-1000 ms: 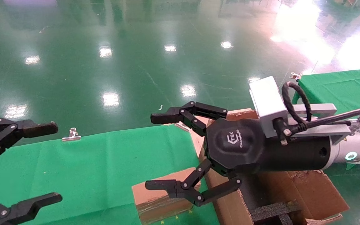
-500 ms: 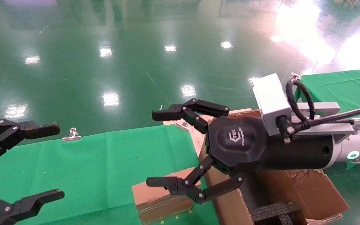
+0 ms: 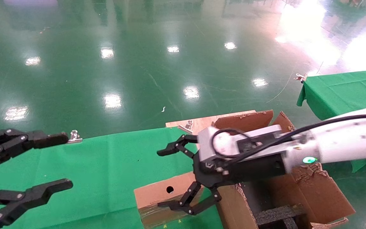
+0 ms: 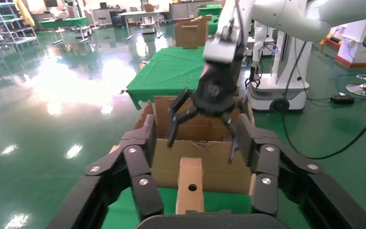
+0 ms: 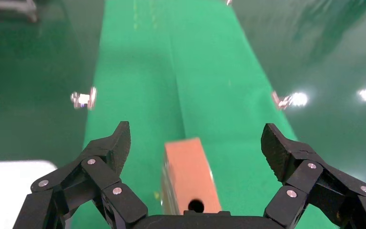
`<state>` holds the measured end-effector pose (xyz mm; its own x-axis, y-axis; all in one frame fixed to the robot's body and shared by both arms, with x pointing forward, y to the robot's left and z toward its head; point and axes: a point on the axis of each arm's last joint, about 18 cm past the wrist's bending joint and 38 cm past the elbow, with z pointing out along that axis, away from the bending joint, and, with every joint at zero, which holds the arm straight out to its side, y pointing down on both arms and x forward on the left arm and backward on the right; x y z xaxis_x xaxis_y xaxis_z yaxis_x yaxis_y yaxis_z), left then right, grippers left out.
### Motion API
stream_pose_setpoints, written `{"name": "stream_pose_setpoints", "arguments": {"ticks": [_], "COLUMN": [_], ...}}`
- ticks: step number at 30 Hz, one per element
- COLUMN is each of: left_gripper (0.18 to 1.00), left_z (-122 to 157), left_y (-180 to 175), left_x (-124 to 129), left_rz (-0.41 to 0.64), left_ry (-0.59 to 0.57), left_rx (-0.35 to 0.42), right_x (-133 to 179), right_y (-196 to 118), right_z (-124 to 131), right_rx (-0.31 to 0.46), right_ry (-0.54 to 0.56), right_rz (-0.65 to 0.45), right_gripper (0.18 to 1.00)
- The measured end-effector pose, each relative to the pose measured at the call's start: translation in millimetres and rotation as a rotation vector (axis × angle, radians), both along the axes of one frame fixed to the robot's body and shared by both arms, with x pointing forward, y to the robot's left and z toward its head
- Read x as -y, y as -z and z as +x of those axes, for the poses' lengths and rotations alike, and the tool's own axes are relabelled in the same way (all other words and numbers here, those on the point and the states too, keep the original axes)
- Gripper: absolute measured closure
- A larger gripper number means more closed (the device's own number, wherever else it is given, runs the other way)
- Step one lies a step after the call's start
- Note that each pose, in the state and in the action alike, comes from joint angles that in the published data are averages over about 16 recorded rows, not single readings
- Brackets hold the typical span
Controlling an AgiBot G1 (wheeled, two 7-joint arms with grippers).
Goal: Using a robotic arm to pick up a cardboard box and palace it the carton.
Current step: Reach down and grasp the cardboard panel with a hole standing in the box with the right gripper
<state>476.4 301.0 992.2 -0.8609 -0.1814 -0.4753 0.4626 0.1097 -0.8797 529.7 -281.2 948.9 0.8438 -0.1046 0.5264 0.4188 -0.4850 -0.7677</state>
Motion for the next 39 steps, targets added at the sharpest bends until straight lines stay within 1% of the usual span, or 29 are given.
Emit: {"name": "stream_pose_setpoints", "arguments": {"ticks": [10, 15, 21, 26, 32, 39], "left_gripper": [0.68, 0.802, 0.902, 0.955, 0.984, 0.978], "left_z": [0, 0, 0, 0, 0, 0], "left_y": [0, 0, 0, 0, 0, 0], "left_x": [0, 0, 0, 0, 0, 0], "left_rz": [0.0, 0.0, 0.0, 0.0, 0.0, 0.001], "left_ry": [0.0, 0.0, 0.0, 0.0, 0.0, -0.001], "left_rx": [0.0, 0.0, 0.0, 0.0, 0.0, 0.0], "right_x": [-18, -25, -34, -40, -47, -50], "right_y": [23, 32, 36, 36, 35, 34], "right_z": [35, 48, 59, 65, 69, 72], "right_rx": [-0.014, -0.005, 0.026, 0.061, 0.099, 0.121], "right_ry": [0.039, 0.048, 0.05, 0.048, 0.041, 0.039], "right_rz": [-0.207, -0.311, -0.424, -0.499, -0.56, -0.593], "right_gripper": [0.178, 0.178, 0.178, 0.178, 0.178, 0.185]}}
